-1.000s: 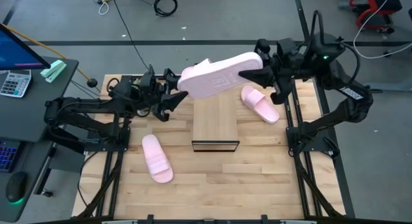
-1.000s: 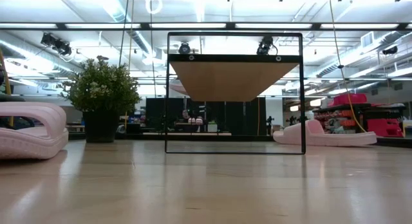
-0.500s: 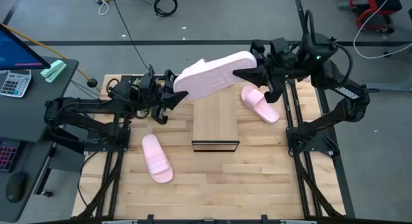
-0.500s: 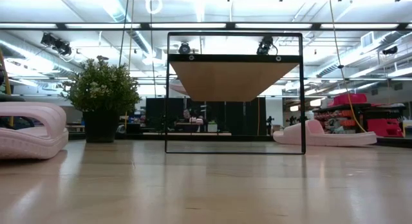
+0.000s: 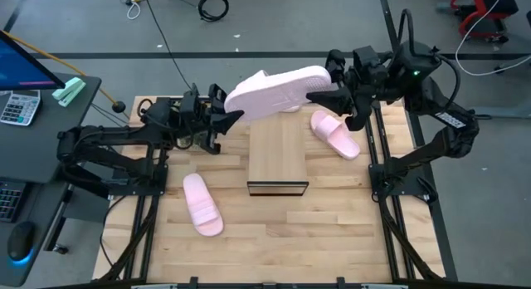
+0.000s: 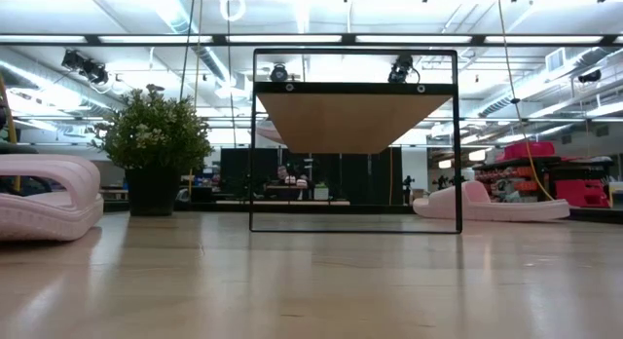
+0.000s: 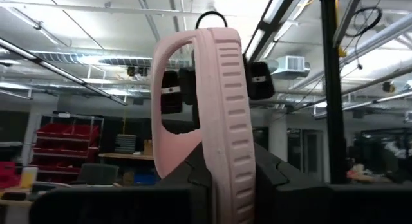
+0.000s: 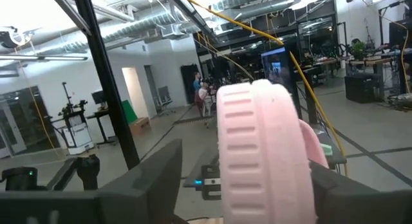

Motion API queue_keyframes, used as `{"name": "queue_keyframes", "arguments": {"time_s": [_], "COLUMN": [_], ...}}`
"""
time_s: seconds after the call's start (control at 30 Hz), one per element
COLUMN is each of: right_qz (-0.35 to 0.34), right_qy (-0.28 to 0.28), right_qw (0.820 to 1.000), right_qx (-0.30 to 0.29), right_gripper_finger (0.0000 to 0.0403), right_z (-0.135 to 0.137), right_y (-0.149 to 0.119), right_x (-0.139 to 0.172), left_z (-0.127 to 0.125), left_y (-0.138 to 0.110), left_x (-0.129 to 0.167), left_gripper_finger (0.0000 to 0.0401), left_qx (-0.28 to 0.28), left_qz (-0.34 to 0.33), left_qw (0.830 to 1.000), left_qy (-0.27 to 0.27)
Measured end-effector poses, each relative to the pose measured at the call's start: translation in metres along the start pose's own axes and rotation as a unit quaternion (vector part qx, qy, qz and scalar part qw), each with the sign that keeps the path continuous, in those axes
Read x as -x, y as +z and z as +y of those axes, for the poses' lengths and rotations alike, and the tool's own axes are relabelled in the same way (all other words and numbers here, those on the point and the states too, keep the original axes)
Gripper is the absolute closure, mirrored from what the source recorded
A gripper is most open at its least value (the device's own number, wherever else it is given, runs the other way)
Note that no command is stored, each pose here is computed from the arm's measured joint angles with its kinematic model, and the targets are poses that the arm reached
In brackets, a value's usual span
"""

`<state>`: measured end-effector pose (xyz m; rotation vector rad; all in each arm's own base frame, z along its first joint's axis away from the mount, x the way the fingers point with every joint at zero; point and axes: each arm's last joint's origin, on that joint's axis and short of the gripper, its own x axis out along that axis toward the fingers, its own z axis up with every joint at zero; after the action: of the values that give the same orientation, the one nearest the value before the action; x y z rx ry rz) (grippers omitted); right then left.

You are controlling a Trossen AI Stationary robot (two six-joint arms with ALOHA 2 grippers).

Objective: Pick and place slides into the shelf
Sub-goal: Put the pink slide on the shelf

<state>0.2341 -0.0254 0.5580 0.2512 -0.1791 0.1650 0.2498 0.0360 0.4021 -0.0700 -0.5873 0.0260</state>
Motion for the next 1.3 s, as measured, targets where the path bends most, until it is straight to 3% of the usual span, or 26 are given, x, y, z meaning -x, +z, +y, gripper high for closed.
{"name": "queue_keyframes", "arguments": {"time_s": [0.27, 0.43, 0.6, 0.83, 1.17, 1.3], "right_qz": [-0.005, -0.022, -0.030, -0.028, 0.058, 0.103], "right_qy": [0.001, 0.007, 0.010, -0.001, -0.061, -0.080], "right_qw": [1.000, 1.000, 0.999, 1.000, 0.996, 0.991], "right_qx": [0.000, 0.005, 0.007, 0.007, -0.027, -0.042], "right_gripper_finger": [0.0154, 0.0145, 0.0146, 0.0147, 0.0155, 0.0157], "right_z": [0.003, 0.008, 0.012, 0.014, 0.004, -0.002], "right_y": [0.004, 0.011, 0.015, 0.017, -0.004, -0.016], "right_x": [0.007, 0.016, 0.024, 0.030, 0.024, 0.018], "left_z": [0.022, 0.035, 0.044, 0.046, 0.048, 0.050], "left_y": [0.008, 0.015, 0.014, 0.000, -0.015, -0.018], "left_x": [0.010, 0.021, 0.032, 0.040, 0.051, 0.053], "left_gripper_finger": [0.0359, 0.0353, 0.0359, 0.0355, 0.0359, 0.0354], "left_qx": [-0.054, -0.113, -0.182, -0.219, -0.278, -0.301], "left_qz": [0.057, 0.101, 0.160, 0.243, 0.325, 0.344], "left_qw": [0.997, 0.988, 0.970, 0.944, 0.901, 0.887], "left_qy": [-0.005, 0.023, 0.034, -0.038, -0.071, -0.060]}}
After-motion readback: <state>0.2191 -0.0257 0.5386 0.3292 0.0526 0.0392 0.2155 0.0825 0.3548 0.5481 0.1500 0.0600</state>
